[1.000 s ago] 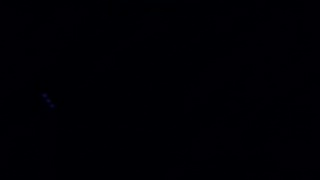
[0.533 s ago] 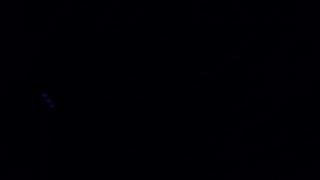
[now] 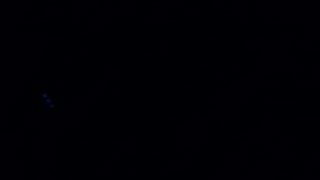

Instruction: Pick up one orange circular object and put in the blue frame

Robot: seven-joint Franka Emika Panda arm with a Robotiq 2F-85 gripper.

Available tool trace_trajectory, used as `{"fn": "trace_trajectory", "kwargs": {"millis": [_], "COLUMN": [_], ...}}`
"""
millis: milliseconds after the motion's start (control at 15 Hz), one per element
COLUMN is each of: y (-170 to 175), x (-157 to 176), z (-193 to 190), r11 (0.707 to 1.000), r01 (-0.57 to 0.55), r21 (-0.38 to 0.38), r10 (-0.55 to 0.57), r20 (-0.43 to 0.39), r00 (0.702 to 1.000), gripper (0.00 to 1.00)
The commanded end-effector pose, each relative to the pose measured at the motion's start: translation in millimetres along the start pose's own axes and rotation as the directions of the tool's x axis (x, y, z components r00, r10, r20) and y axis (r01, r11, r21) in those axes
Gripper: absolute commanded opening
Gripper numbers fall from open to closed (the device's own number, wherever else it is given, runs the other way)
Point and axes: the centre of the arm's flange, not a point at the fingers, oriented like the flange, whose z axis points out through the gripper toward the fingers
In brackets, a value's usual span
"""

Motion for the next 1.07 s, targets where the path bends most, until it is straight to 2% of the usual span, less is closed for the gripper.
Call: {"fn": "trace_trajectory", "kwargs": {"millis": [0, 133, 333, 467, 600, 667, 733, 1000], "y": [1.6, 2.3, 2.7, 2.6, 2.4, 2.3, 2.4, 3.1], "x": [-1.7, -3.4, -4.0, -3.7, -4.0, -4.5, -4.5, -5.6], "z": [2.6, 4.3, 7.3, 9.1, 10.9, 11.7, 12.5, 13.8], "r11": [1.0, 1.0, 0.999, 0.999, 0.999, 0.998, 0.998, 0.996], "r01": [0.019, 0.025, 0.033, 0.041, 0.051, 0.06, 0.064, 0.083], "r21": [0.01, 0.003, -0.005, -0.007, -0.012, -0.014, -0.017, -0.03], "r10": [-0.019, -0.025, -0.033, -0.04, -0.051, -0.059, -0.063, -0.082], "r20": [0.002, 0.015, 0.019, 0.022, 0.029, 0.033, 0.035, 0.047], "r00": [1.0, 1.0, 0.999, 0.999, 0.998, 0.998, 0.997, 0.996], "gripper": [0.88, 0.99, 1.0, 0.97, 0.9, 0.84, 0.87, 0.84]}}
